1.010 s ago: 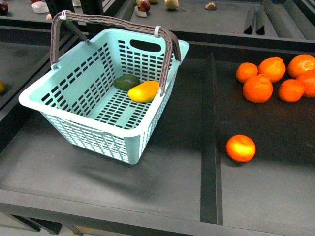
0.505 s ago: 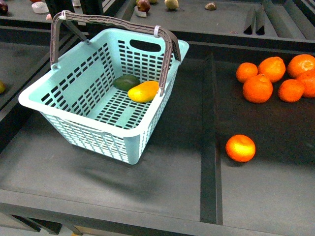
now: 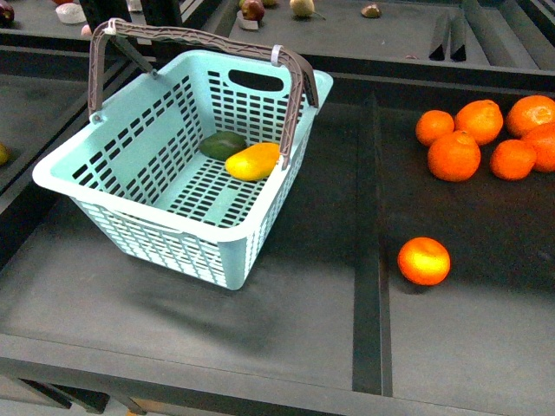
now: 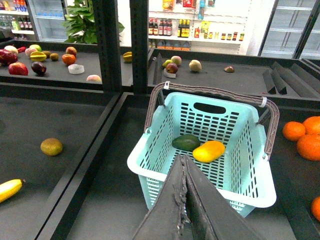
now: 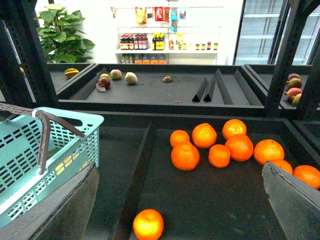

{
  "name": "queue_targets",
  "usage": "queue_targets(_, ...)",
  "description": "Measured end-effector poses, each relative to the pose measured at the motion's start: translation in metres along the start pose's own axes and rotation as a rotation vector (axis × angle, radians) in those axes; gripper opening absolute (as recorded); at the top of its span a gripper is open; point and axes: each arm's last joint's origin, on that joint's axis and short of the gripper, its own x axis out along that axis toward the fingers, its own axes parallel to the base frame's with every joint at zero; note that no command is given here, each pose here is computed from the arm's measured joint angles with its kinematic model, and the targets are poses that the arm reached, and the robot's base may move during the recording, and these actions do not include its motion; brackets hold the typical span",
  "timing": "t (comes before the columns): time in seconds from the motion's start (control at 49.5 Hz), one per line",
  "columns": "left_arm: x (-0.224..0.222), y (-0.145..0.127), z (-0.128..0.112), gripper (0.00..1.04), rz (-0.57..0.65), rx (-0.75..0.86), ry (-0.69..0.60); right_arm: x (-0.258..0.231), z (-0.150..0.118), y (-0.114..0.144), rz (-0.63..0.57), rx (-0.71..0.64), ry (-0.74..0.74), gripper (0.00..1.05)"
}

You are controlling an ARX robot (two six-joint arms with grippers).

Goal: Pick mango and avocado into basket

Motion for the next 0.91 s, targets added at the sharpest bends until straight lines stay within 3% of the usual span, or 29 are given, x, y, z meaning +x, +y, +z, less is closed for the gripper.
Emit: queue_targets(0.909,0.0,0.0,0.0,0.03,0.0,0.0,0.0,0.0,0.0,0.0,0.0,0.0,0.0,0.97)
